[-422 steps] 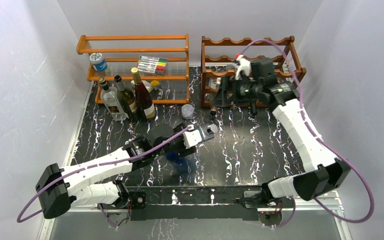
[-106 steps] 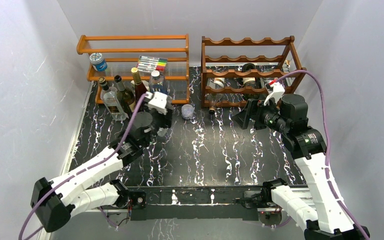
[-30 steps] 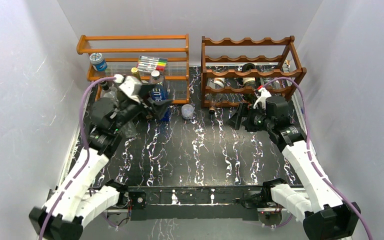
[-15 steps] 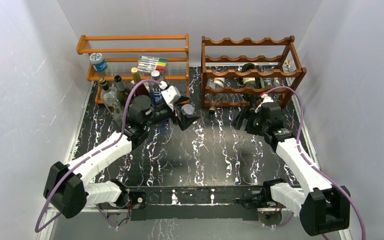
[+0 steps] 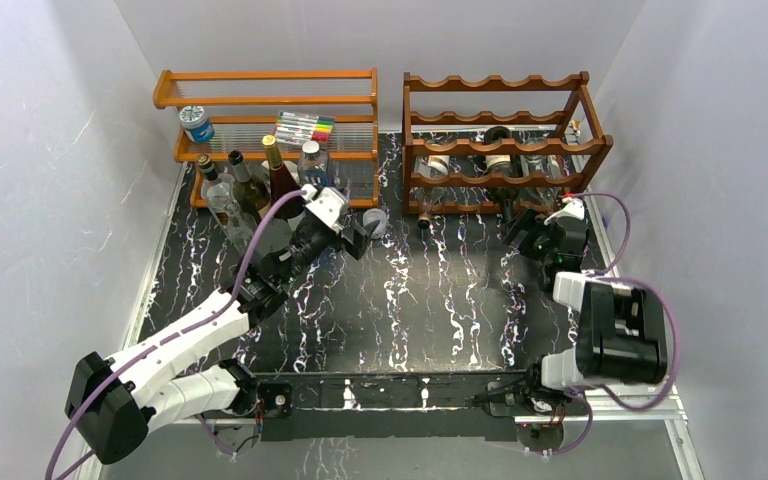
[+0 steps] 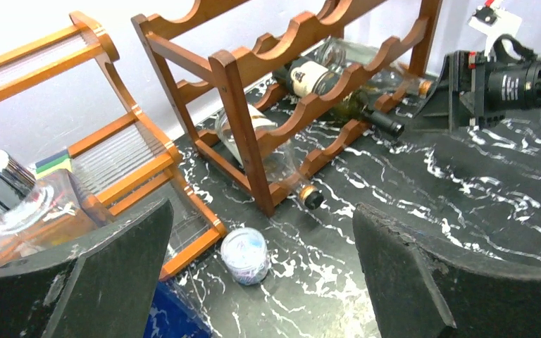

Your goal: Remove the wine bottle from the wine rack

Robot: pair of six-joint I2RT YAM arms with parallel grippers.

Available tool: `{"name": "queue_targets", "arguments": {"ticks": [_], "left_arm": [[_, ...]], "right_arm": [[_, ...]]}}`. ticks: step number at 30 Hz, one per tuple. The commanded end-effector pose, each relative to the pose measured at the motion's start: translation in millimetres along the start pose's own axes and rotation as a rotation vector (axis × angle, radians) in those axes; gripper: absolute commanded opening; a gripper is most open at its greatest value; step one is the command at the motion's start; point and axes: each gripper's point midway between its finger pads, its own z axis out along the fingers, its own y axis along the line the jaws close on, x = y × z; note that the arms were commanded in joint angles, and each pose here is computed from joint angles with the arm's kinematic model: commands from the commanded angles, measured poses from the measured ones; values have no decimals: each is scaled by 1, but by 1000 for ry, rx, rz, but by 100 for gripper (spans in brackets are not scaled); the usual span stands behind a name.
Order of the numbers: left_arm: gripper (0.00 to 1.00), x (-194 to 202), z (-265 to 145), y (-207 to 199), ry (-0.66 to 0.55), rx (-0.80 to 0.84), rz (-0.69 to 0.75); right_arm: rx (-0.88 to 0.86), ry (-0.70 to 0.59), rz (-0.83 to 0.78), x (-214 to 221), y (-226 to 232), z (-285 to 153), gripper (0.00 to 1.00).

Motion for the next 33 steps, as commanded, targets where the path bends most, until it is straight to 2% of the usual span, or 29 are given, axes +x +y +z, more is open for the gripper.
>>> {"name": "queue_targets", "arguments": {"ticks": [1,14,17,20,29,33], "left_arm": [[98,-5,-4,3,-27,-66,83],[98,4,-2,-22,-7,-11,147],[98,6,-2,-19,-1,-22,169],[98,10,-2,-18,10,-25,188],[98,10,-2,-19,7,-18,202],[98,13,-1,-20,17,-14,206]], "right_arm": [[-172,-123,22,-35,19,24,97],[-171,-99,180,-34,12,65,88],[-171,-35,215,-19,7,79,83],[-235,-44,239,-18,11,83,76],[-330,3,277,-16,20,98,67],[-346,6,263,-17,22,99,57]]}}
